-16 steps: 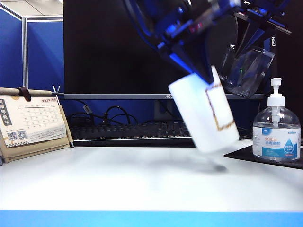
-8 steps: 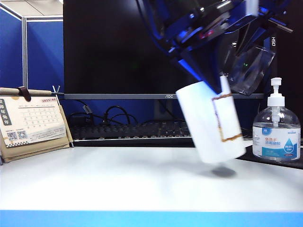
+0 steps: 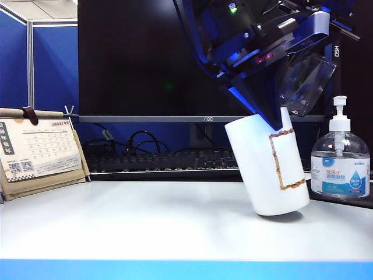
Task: Swap the positions of the transparent plastic cup and the white ceramic cup.
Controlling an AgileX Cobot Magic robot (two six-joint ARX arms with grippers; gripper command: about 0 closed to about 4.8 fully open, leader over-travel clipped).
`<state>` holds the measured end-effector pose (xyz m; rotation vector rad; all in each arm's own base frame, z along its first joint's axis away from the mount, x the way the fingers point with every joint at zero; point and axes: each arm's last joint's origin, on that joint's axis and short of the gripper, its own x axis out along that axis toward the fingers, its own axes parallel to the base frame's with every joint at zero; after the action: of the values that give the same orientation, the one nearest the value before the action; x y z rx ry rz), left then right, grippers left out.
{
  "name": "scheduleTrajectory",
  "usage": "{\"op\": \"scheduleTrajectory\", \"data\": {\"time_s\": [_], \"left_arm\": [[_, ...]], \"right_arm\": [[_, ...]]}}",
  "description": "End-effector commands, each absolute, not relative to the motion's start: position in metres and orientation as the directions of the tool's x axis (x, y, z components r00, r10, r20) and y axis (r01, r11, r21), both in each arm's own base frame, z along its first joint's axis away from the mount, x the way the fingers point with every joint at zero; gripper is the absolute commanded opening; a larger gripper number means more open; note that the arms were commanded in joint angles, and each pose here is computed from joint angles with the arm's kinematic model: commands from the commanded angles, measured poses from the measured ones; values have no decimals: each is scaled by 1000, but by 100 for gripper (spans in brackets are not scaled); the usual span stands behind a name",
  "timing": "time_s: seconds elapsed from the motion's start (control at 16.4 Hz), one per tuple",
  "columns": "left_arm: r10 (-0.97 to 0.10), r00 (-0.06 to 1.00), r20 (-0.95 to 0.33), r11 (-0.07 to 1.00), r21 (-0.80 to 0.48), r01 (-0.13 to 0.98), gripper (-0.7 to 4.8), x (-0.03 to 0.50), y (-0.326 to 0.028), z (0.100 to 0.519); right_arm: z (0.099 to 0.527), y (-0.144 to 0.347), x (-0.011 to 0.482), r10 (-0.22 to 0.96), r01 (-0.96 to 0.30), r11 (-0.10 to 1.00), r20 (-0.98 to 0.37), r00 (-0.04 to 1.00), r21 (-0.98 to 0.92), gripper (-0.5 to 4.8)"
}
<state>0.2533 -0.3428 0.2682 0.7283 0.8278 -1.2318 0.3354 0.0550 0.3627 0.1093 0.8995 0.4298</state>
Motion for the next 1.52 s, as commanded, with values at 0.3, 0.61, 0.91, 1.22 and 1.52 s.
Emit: {"op": "scheduleTrajectory", "data": {"time_s": [0.3, 0.61, 0.91, 1.22, 1.52], "left_arm": [[-557, 166, -814, 124, 115, 985, -5, 247, -351, 286], [-570, 195, -798, 140, 139, 980, 30, 251, -352, 297], [-497, 136, -857, 124, 85, 989, 21, 253, -357, 271], [-493, 138, -859, 123, 89, 988, 125, 254, -358, 268], [-471, 150, -870, 131, 99, 986, 255, 254, -357, 271]], "right_arm": [[370, 55, 335, 417, -327, 906, -707, 572, 270, -6], [370, 55, 334, 418, -327, 905, -707, 571, 271, -6], [375, 55, 331, 421, -333, 904, -697, 580, 269, -6], [377, 54, 329, 421, -335, 904, -693, 585, 267, -6], [377, 54, 330, 421, -336, 904, -688, 591, 265, -6]]}}
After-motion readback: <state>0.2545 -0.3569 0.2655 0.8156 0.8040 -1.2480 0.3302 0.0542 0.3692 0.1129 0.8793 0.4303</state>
